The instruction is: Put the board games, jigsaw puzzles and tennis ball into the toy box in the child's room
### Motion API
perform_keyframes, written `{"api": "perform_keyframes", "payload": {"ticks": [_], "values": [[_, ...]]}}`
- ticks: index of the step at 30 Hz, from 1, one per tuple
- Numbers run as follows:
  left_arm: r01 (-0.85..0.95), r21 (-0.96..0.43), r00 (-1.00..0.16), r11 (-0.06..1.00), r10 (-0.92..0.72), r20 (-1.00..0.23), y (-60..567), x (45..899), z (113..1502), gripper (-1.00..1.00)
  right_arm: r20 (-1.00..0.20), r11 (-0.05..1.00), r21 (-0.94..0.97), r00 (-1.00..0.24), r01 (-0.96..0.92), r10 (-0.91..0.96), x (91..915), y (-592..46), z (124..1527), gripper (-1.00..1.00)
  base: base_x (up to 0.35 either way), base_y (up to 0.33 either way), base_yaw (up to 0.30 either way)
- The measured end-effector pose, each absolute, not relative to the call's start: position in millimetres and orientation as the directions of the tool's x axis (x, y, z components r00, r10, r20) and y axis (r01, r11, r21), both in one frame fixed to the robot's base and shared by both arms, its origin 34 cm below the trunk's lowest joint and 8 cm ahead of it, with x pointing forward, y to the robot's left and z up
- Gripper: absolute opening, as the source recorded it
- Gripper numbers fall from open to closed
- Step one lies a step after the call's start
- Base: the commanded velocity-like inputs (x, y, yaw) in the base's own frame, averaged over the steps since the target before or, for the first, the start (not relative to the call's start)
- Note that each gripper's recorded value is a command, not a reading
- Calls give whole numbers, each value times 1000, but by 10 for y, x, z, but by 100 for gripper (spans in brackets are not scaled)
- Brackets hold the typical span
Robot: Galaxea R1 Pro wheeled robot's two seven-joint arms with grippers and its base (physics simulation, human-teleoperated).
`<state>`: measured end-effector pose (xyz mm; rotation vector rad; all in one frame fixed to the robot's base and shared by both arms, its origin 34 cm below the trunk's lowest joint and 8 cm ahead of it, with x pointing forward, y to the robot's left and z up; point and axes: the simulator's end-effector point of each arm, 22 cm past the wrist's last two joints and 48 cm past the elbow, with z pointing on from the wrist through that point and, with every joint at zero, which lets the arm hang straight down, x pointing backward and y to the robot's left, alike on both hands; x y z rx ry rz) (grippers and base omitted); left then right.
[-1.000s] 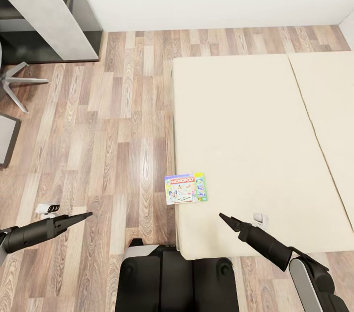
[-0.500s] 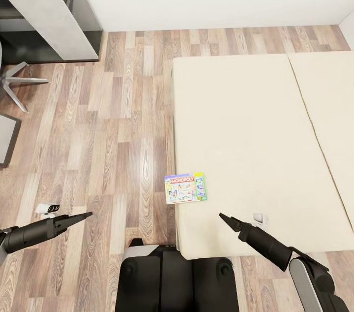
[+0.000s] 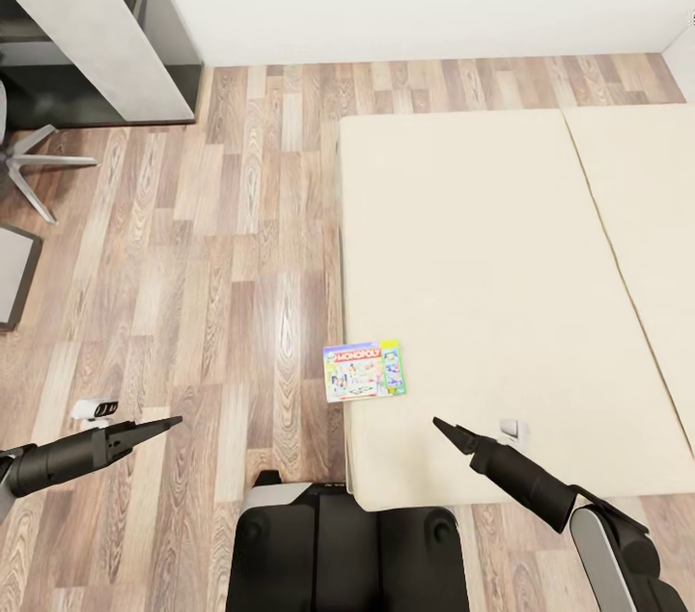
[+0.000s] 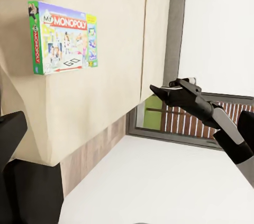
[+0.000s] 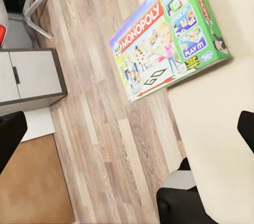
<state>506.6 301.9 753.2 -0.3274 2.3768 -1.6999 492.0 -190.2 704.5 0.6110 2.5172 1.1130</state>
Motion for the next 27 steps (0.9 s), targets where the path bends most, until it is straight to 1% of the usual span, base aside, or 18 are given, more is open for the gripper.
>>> {"api": "perform_keyframes", "payload": {"ticks": [27], "values": [[-20, -949, -953, 314, -293, -77, 3022, 5174, 7712, 100, -154, 604, 766, -850, 219, 503, 5045, -1906, 7219, 100, 0, 0, 0]]}}
